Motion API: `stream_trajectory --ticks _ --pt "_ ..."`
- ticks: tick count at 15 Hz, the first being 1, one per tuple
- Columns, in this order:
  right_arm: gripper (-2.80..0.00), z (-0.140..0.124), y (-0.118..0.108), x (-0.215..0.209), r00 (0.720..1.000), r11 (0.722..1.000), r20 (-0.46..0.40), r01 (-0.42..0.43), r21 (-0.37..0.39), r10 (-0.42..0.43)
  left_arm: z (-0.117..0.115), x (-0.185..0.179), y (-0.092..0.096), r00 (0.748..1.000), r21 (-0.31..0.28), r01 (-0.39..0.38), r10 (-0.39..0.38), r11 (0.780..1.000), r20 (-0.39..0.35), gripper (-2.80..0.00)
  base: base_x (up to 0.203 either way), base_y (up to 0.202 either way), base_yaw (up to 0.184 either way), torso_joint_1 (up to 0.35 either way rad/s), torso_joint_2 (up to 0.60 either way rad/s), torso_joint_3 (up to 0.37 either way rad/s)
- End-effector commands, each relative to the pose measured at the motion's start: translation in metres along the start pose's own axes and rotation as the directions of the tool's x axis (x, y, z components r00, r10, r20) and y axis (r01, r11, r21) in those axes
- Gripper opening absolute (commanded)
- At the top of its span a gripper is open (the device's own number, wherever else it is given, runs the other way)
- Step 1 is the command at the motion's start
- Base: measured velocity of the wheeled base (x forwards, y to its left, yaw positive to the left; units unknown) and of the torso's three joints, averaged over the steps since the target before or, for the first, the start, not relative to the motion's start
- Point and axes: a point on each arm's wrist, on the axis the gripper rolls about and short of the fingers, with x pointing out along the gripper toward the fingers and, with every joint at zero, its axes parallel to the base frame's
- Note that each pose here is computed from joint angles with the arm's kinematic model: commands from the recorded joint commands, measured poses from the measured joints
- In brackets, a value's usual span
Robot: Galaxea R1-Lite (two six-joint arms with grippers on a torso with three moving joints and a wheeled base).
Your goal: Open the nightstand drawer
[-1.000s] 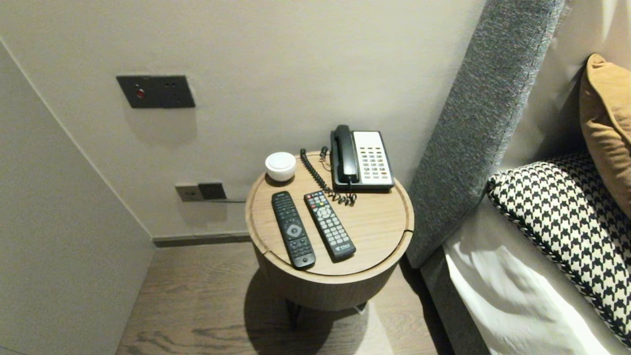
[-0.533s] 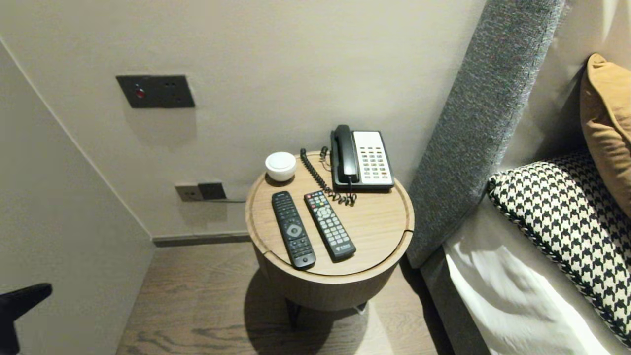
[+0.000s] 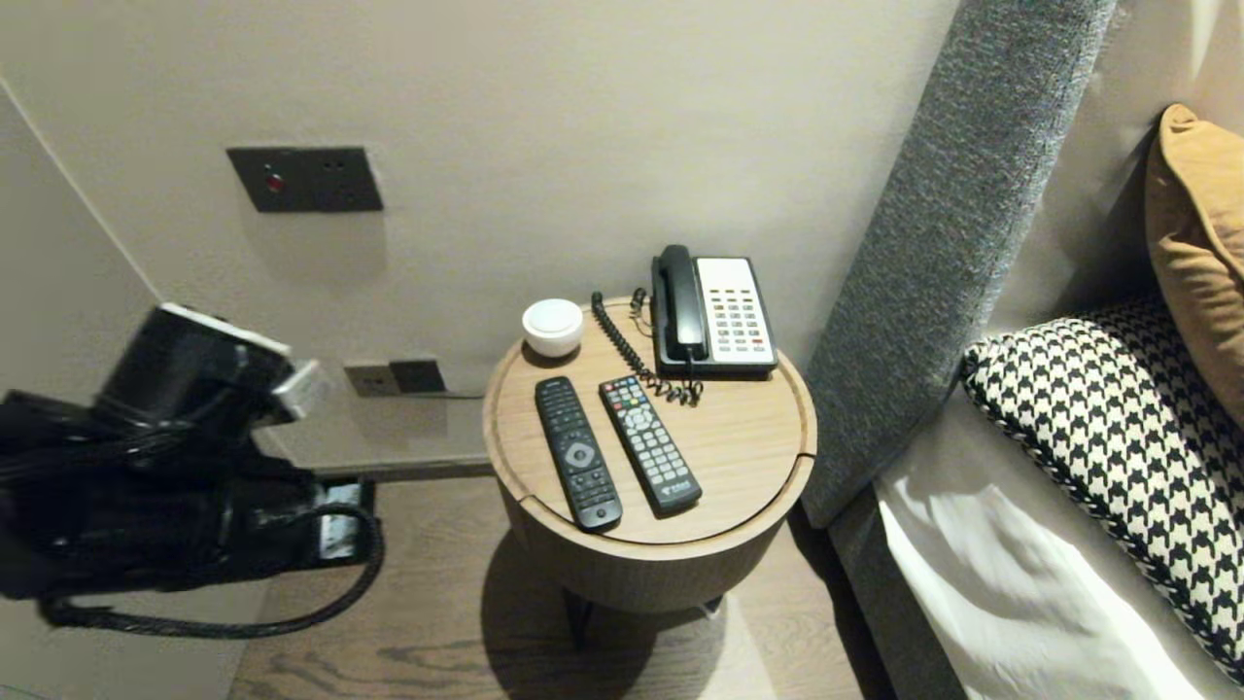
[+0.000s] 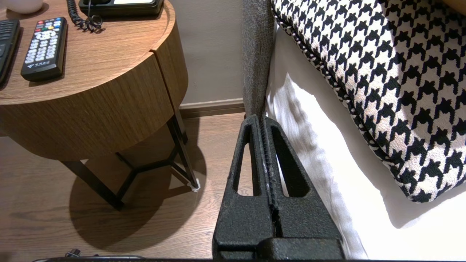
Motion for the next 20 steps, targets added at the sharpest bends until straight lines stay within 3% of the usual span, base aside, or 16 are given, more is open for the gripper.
stream_trajectory --ticks 1,3,7,12,20 --pt "-2.8 -0.011 0.0 0.002 0.999 1.0 -0.039 0.001 -0.001 -0.001 0.006 0.048 -0.046 0.996 0.014 0.0 0.002 1.0 -0.087 -2.8 0.0 0.0 0.0 0.0 0.0 0.0" --pt "-2.8 -0.011 0.0 0.002 0.999 1.0 -0.038 0.001 -0.001 -0.001 0.007 0.065 -0.073 0.995 0.022 0.022 -0.02 1.0 -0.097 -2.8 0.0 0.0 0.0 0.0 0.0 0.0" --pt "-2.8 -0.011 0.0 0.002 0.999 1.0 -0.039 0.001 -0.001 -0.001 0.01 0.096 -0.094 0.996 0.007 0.031 -0.03 0.999 -0.085 -2.8 0.0 0.0 0.0 0.0 0.0 0.0" --pt "-2.8 -0.011 0.0 0.002 0.999 1.0 -0.039 0.001 -0.001 -0.001 0.012 0.114 -0.101 0.998 0.013 -0.003 0.003 1.0 -0.057 -2.8 0.0 0.0 0.0 0.0 0.0 0.0" --pt "-2.8 -0.011 0.0 0.002 0.999 1.0 -0.039 0.001 -0.001 -0.001 0.009 0.126 -0.103 0.997 0.006 -0.015 0.016 1.0 -0.077 -2.8 0.0 0.0 0.0 0.0 0.0 0.0"
